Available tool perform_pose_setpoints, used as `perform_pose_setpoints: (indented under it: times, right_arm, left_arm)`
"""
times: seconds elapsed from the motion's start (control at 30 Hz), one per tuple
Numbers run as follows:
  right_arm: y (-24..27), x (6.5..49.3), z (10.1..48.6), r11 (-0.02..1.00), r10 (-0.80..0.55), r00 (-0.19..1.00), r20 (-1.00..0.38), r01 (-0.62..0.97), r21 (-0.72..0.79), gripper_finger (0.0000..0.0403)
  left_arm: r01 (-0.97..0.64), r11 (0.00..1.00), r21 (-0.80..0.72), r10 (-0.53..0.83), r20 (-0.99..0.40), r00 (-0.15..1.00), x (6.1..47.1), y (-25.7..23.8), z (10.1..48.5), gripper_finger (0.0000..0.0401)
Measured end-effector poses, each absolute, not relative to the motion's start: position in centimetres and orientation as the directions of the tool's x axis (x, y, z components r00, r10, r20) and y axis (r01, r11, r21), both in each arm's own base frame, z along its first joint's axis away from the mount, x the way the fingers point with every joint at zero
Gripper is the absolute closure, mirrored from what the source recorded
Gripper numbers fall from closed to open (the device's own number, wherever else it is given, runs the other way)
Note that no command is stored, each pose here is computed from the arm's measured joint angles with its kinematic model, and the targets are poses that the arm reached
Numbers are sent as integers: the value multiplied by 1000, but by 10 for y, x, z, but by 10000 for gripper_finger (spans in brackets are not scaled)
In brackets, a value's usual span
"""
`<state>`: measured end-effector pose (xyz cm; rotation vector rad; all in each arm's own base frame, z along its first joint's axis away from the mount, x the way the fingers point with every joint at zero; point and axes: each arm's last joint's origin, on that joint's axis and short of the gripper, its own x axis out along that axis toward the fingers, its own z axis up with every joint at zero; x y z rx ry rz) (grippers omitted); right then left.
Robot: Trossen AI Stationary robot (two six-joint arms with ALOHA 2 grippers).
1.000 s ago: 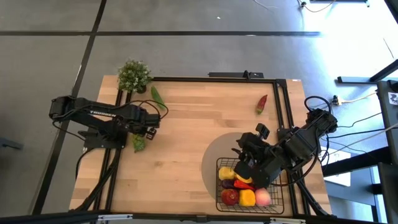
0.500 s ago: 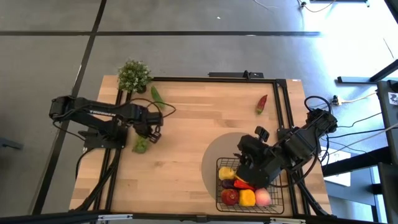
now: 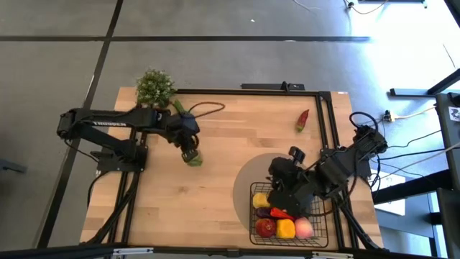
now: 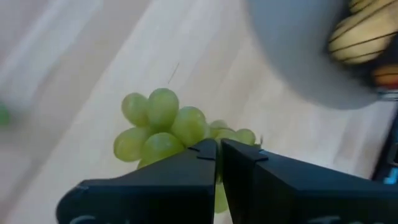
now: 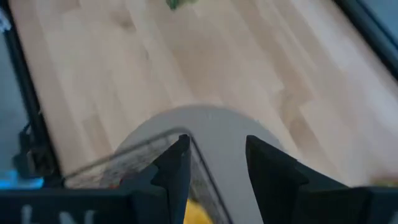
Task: Build produce basket
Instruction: Put the green grapes into the wire basket
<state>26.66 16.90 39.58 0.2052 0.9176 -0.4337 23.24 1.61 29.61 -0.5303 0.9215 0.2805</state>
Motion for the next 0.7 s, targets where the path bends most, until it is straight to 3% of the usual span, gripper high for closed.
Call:
perform_pose_setpoints:
  times: [0.33, 0.7]
  right_arm:
    - [144, 317, 385, 900, -361, 685, -633, 434, -45, 260]
    - [99, 362, 381, 931, -357, 779, -515, 251, -265, 260]
  left_arm:
    - [-257, 925, -279, 8, -662, 749, 240, 16, 356, 401]
    - [-119, 946, -302, -110, -643, 758, 241, 0, 362, 401]
